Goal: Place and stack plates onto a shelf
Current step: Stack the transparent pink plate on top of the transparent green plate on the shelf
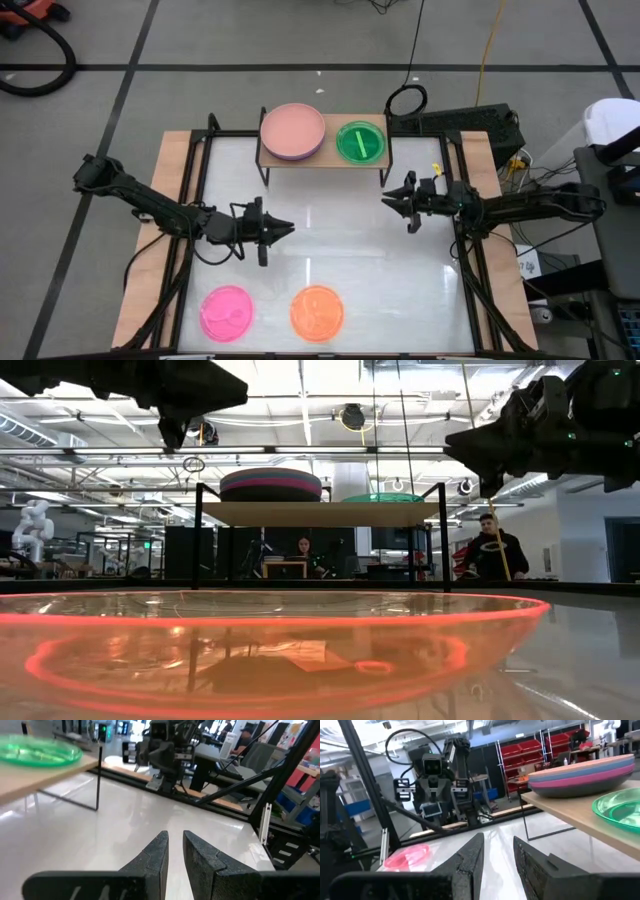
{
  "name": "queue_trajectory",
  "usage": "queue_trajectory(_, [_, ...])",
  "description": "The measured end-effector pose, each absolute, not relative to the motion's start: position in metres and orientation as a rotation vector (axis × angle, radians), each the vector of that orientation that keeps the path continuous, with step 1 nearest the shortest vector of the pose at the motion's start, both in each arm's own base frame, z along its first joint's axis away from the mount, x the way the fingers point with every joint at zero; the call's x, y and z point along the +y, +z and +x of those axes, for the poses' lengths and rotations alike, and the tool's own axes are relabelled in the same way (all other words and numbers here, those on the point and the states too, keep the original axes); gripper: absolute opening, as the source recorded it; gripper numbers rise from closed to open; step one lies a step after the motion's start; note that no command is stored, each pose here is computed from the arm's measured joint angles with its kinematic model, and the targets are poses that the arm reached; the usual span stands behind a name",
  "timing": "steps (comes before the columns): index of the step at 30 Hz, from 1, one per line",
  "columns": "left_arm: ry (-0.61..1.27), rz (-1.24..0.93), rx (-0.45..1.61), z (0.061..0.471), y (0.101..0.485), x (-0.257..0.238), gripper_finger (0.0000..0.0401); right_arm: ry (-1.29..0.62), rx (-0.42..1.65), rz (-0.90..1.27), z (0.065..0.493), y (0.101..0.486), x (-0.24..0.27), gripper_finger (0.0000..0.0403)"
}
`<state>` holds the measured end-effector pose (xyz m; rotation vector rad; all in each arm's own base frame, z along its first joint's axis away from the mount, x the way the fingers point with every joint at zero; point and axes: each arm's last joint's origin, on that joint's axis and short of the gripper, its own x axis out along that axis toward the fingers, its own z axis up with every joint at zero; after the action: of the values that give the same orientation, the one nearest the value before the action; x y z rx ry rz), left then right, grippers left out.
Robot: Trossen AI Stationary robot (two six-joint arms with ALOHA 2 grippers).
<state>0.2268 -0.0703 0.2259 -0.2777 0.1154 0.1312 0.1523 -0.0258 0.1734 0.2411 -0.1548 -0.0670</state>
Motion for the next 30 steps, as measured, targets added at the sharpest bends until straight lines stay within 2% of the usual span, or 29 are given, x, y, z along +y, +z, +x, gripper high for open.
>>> queue_trajectory(8, [0.257, -0.280, 0.249, 0.231, 0.225, -0.063, 0.0062, -0.051, -0.147, 0.244, 0.152, 0.173, -0.025, 0.0091])
queue_trajectory(19, [0.230, -0.207, 0.702, 0.229, 0.301, -0.053, 0.0062, -0.019, -0.169, 0.288, 0.152, 0.175, -0.024, 0.0091])
queue_trajectory(22, [0.210, -0.242, 0.835, 0.222, 0.296, -0.049, 0.0062, -0.018, -0.169, 0.303, 0.152, 0.175, -0.024, 0.0091])
queue_trajectory(25, [0.164, -0.315, 0.992, 0.213, 0.279, -0.050, 0.0062, -0.012, -0.169, 0.315, 0.152, 0.175, -0.023, 0.0091])
queue_trajectory(30, [0.088, -0.389, 1.142, 0.203, 0.246, -0.054, 0.0062, 0.012, -0.165, 0.320, 0.153, 0.175, -0.019, 0.0091])
